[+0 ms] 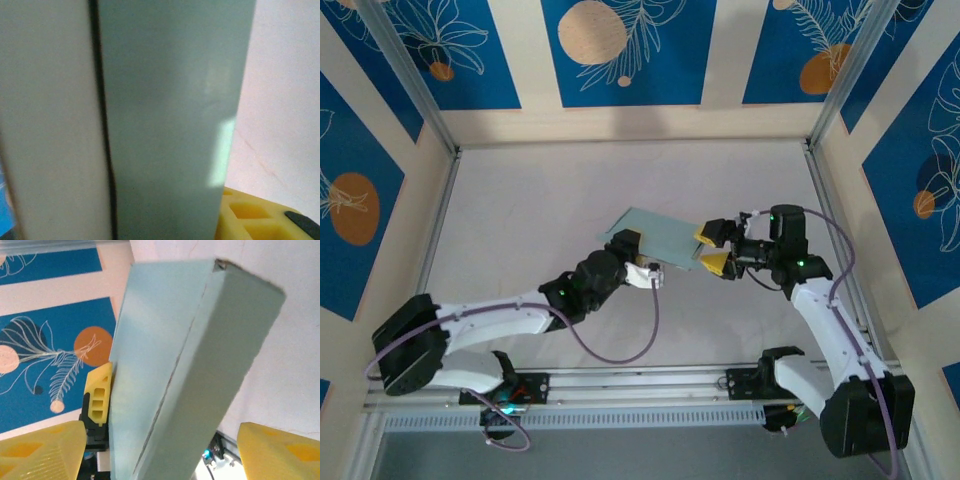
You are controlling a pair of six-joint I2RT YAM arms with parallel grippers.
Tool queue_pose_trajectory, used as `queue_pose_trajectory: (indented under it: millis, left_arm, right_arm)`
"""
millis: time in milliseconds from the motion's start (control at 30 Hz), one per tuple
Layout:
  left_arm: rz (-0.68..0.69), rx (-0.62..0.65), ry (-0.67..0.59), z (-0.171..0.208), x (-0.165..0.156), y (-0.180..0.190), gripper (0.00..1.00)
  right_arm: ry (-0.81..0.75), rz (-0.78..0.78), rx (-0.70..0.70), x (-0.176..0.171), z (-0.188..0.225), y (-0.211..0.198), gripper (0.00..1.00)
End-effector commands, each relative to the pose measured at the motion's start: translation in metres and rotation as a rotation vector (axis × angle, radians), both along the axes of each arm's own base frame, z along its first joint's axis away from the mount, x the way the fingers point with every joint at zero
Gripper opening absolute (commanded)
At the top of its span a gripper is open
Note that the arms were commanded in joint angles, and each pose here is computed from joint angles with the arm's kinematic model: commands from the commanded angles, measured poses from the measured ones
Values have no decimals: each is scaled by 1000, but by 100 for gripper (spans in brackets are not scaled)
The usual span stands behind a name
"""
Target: Fold the paper box
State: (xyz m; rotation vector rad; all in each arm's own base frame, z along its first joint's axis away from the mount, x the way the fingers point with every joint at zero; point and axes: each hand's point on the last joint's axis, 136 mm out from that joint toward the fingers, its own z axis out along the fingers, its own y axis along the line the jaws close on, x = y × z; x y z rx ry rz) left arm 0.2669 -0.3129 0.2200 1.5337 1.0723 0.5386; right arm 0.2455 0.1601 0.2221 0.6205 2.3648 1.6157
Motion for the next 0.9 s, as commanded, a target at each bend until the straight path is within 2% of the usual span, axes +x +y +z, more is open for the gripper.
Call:
queue_pose_trajectory:
  millis: [0,200,400,500,667,767,867]
  left_arm:
    - [2,38,247,-3,-23,12,42]
    - [41,218,596,-28,-56,27,42]
    - [102,367,875,-59,-82,34,43]
    - [102,367,947,-75,-84,29,41]
    - [76,303,990,-93,-76,17,37]
    - [98,285,967,-101,-66,17,37]
    - [90,204,1008,-99,-58,13,34]
  right_arm:
    - [-61,-63,-214,-10,0,-25,81]
    - [-147,-35,-417,-12,5,-39,77]
    - [-282,50,-751,-12,7,-49,68]
    - [-382,136,-894,-12,1,-45,64]
    - [-463,341,-999,-17,-19,-29,60]
    - [-459,394,-1002,-15,-26,-22,58]
    - [-459,401,-960,-11,-25,-12,57]
